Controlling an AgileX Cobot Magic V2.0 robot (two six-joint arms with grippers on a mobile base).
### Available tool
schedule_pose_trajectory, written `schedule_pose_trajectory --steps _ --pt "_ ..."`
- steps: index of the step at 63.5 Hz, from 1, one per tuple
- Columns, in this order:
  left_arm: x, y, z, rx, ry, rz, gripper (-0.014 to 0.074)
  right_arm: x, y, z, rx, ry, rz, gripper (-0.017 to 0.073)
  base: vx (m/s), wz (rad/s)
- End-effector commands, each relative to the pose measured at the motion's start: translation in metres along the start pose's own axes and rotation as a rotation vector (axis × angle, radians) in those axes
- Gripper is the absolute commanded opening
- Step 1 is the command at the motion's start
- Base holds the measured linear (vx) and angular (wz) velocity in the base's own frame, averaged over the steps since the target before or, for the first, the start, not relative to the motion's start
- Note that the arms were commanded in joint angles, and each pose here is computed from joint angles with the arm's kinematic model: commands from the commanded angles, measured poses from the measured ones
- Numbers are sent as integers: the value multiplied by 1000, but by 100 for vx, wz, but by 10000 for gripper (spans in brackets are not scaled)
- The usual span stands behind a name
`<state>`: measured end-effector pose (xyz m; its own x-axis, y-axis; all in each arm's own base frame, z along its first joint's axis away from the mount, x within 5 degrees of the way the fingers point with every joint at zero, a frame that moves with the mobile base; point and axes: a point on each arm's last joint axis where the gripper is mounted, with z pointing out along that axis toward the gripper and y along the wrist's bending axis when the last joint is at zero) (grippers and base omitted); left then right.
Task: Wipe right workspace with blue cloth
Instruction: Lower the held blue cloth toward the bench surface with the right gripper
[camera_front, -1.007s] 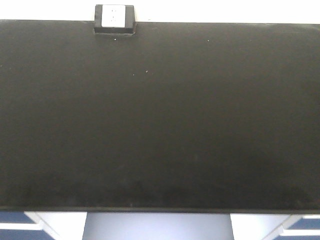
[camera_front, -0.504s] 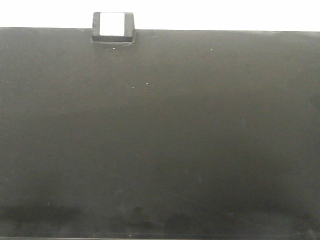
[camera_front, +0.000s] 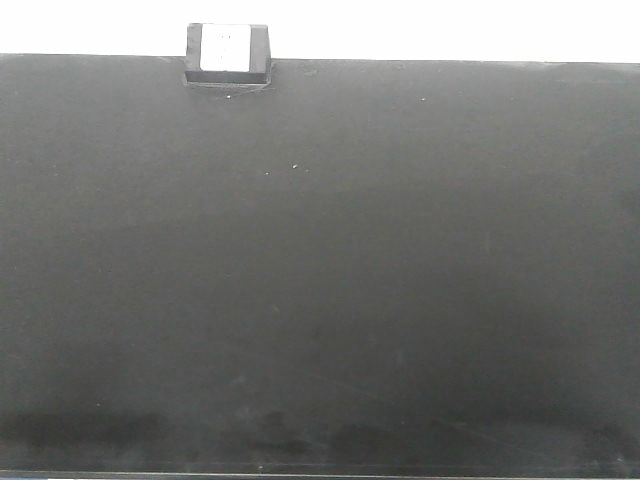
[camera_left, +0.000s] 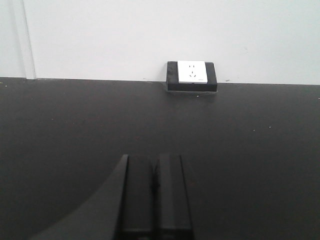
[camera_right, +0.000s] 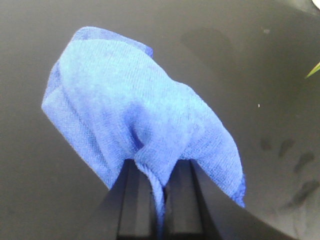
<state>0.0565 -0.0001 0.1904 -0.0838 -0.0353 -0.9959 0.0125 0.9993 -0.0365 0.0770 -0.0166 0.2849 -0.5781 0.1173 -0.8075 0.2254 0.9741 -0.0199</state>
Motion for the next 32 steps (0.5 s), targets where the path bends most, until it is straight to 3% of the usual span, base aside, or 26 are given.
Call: schedule_pose_trajectory --steps 1,15,22,26,32 --pt "2 -1 1 19 -66 -7 -6 -16 2 -4 -11 -99 -40 0 0 0" --pt "2 -1 1 19 -66 -7 -6 -18 8 1 -67 -170 -32 0 0 0" --pt "2 -1 1 19 -66 -7 -6 -13 18 22 -102 -212 -136 0 0 0" --pt "2 -1 1 19 -66 -7 -6 -4 25 42 -108 -164 -208 0 0 0" --pt "2 -1 1 19 -66 -7 -6 4 34 65 -126 -79 -261 0 0 0"
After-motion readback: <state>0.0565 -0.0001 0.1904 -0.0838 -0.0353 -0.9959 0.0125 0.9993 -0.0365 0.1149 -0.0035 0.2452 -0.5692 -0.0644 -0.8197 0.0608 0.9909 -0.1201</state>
